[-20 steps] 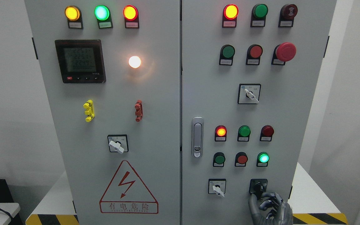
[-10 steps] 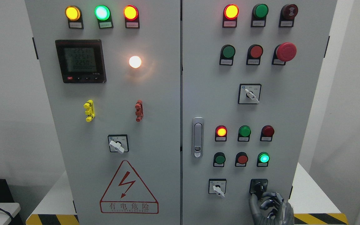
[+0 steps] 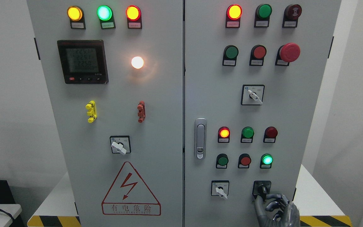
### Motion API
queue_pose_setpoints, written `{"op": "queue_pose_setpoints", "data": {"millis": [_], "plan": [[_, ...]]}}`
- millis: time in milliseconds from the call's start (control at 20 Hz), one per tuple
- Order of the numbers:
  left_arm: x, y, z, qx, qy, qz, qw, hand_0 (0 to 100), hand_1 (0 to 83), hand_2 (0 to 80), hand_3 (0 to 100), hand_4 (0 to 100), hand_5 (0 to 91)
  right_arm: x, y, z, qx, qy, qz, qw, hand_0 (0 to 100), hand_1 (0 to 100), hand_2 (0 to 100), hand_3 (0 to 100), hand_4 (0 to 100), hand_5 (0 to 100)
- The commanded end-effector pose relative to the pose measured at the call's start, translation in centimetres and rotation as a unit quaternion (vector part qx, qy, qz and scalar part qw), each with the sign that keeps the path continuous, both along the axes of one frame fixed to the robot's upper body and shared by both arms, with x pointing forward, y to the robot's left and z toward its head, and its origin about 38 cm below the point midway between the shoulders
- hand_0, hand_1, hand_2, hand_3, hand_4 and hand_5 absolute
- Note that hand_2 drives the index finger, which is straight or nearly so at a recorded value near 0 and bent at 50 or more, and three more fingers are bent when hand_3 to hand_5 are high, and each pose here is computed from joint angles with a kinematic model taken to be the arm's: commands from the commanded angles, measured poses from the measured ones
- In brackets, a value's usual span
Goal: Trip black knob to open circuit
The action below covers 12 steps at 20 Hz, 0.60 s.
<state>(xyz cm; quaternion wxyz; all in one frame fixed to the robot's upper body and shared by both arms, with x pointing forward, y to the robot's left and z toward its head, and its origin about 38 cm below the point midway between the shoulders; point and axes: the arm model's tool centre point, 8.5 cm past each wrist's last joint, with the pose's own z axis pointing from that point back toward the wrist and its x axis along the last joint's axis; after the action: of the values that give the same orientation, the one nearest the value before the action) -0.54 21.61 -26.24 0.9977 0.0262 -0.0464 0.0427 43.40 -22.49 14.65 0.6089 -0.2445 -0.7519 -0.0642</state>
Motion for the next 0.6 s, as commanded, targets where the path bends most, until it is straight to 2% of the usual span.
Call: {"op": "queue_pose_setpoints", "data": {"millis": [0,200,551], "plan": [[0.51,-0.04,0.00,-0.001,-0.004,-0.016,1.000,12,38.9,0.0,0,0,0.0,-0.01,0.52,-0.04,-0.003,0.001,0.004,1.000,44,79,57,85,81,91],[0.52,-0.04,0.00,-0.001,-0.004,-0.017,1.000,12,38.9,0.0,0,0,0.0,-0.01,0.52,-0.04,-0.003,0.001,0.004,1.000,45,80,56,84,81,91],[0.52,-0.04,0.00,-0.001,-0.004,-0.017,1.000,12,38.9,0.0,0,0,0.0,-0.14,0.60,-0.09,-0.003,-0.008,0.009,1.000,47,84,47,80,78,88]]}}
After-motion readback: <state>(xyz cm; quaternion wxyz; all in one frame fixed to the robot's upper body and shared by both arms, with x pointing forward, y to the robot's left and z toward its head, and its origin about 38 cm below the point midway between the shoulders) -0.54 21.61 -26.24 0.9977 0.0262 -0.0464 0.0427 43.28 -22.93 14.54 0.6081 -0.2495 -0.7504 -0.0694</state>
